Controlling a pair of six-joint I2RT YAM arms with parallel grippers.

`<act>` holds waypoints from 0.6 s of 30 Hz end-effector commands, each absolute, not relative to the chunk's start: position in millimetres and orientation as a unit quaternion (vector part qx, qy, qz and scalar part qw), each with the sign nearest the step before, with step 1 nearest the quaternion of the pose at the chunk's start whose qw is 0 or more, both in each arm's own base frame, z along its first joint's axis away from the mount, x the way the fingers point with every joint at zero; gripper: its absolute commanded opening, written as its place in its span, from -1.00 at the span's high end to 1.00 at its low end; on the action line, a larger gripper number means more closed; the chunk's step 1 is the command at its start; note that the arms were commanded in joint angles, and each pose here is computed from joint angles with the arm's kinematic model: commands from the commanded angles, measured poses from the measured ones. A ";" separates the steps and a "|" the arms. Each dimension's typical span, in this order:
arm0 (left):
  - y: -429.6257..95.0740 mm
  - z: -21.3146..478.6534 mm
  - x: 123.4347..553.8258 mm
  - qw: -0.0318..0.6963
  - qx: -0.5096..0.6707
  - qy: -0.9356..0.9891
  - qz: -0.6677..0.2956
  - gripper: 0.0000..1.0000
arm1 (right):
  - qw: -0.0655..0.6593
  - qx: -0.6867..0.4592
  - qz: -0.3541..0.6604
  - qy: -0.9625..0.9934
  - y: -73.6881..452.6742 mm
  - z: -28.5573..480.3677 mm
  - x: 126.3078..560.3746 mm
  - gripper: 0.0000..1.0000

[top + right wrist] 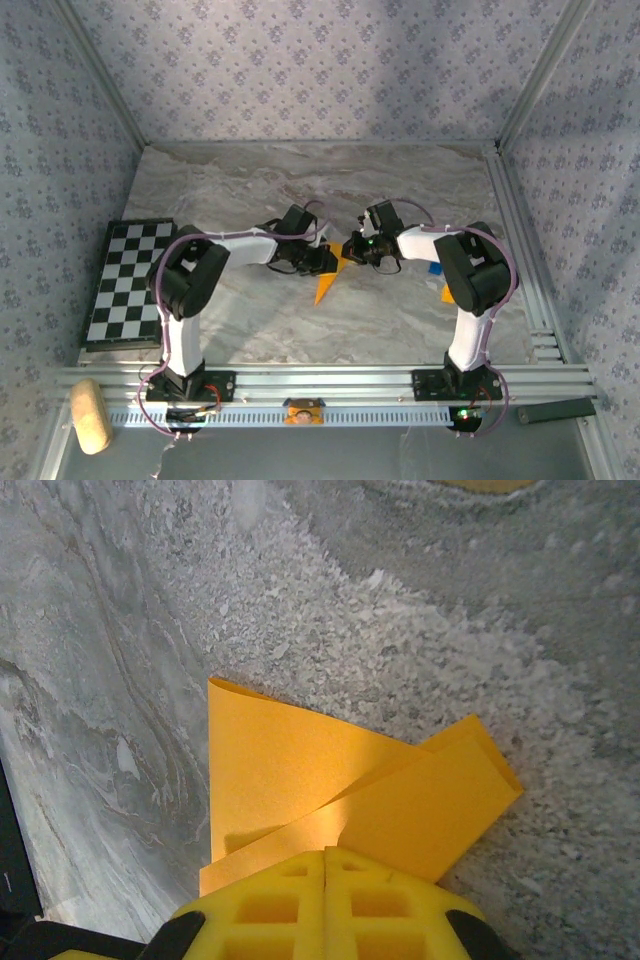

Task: Fold a paper plane with a square sheet of paper (pick it up from the middle)
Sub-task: Fold the wing for the fifth time at the center of the table.

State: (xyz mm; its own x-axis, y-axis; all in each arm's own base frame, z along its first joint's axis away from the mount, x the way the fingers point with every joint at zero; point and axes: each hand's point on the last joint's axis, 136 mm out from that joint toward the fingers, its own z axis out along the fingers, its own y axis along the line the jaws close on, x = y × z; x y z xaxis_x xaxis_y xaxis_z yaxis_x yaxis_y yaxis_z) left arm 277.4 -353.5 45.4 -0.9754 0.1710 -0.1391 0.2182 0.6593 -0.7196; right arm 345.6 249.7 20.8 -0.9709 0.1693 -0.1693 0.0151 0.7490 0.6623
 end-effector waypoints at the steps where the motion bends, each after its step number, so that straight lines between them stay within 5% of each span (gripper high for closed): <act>1: -361.4 42.8 281.6 0.030 0.111 0.914 -0.389 0.76 | 0.076 0.090 0.283 0.952 221.2 -18.6 330.5 1.00; 18: -317.1 -3.3 215.2 -0.059 0.129 0.938 -0.317 0.76 | 0.068 0.099 0.275 0.954 216.8 -25.4 327.6 1.00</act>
